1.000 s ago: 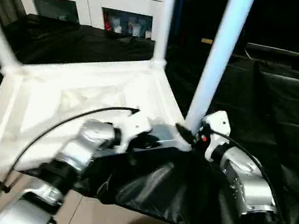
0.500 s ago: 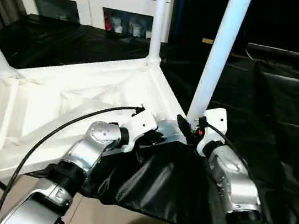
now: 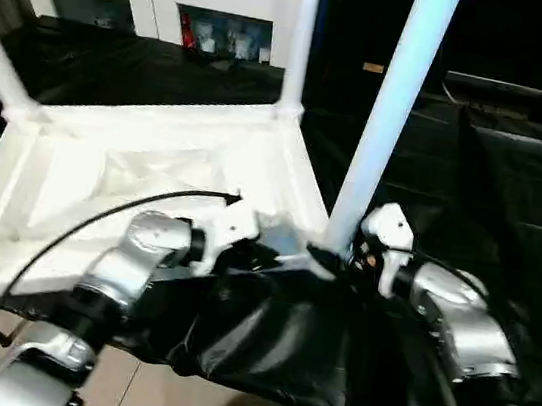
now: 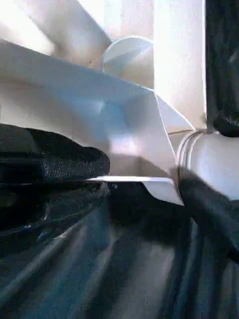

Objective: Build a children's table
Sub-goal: Rotate leg to tighten

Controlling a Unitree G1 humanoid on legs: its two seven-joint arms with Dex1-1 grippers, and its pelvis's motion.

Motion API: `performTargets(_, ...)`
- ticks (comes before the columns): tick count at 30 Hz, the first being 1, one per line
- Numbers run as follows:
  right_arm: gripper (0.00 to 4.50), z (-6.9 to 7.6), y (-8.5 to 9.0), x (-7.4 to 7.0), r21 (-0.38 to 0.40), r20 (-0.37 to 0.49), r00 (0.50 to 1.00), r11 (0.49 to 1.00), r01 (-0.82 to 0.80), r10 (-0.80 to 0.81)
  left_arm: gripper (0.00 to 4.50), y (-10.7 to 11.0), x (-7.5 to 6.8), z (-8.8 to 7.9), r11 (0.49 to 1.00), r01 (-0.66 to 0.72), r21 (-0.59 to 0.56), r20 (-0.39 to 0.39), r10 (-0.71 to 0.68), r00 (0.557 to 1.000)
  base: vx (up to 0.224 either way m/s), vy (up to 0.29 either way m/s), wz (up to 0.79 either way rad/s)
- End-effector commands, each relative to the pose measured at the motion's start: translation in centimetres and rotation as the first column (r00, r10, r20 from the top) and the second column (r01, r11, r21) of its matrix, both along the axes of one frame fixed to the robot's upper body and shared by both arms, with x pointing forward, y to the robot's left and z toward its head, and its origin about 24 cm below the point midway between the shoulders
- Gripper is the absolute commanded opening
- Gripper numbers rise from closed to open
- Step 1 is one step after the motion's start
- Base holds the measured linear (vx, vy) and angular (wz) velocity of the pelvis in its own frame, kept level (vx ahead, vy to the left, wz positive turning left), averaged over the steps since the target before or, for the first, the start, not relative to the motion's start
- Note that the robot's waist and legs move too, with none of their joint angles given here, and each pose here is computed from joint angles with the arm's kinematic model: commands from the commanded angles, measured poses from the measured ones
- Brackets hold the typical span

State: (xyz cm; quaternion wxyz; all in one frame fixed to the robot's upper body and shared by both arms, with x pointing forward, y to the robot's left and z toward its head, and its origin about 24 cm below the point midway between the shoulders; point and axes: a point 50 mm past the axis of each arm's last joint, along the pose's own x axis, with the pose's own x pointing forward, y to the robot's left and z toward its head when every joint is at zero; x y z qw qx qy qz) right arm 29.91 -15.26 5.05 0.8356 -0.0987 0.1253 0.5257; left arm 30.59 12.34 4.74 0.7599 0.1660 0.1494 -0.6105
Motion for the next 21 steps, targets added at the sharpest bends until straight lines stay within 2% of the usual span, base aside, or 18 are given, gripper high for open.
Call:
performTargets(1,3.05,-0.9,0.9,-1.4,0.012,-0.079,0.982,0.985,-0.173,0.173,0.00,-0.2,0.1,1.0,0.998,0.034,-0.047,0.023,-0.033,0.999,0.000,0.000,0.00)
performTargets(3,2.89,-0.8,0.7,-1.6,0.015,-0.101,0.972,0.977,-0.212,0.212,0.00,0.0,0.1,1.1,0.998,0.041,-0.046,0.018,-0.040,0.999,0.000,0.000,0.00)
performTargets(6,2.89,-0.9,0.4,-1.8,0.011,-0.131,0.960,0.968,-0.249,0.248,0.00,0.1,0.0,1.1,0.998,0.051,-0.048,0.009,-0.050,0.999,0.000,0.000,0.00)
performTargets(8,2.55,-1.0,0.3,-1.8,0.003,-0.144,0.954,0.964,-0.264,0.262,0.00,0.2,-0.1,1.1,0.997,0.062,-0.052,-0.003,-0.062,0.998,0.000,0.000,0.00)
performTargets(12,2.28,-1.1,0.3,-1.9,0.002,-0.149,0.948,0.959,-0.285,0.282,0.00,0.3,-0.2,1.0,0.997,0.067,-0.047,-0.008,-0.067,0.998,0.000,0.000,0.00)
performTargets(21,1.99,-1.5,1.0,-2.6,0.039,-0.165,0.941,0.955,-0.293,0.296,0.00,0.4,-0.3,0.5,0.999,0.015,-0.040,-0.008,-0.015,1.000,0.000,0.000,0.00)
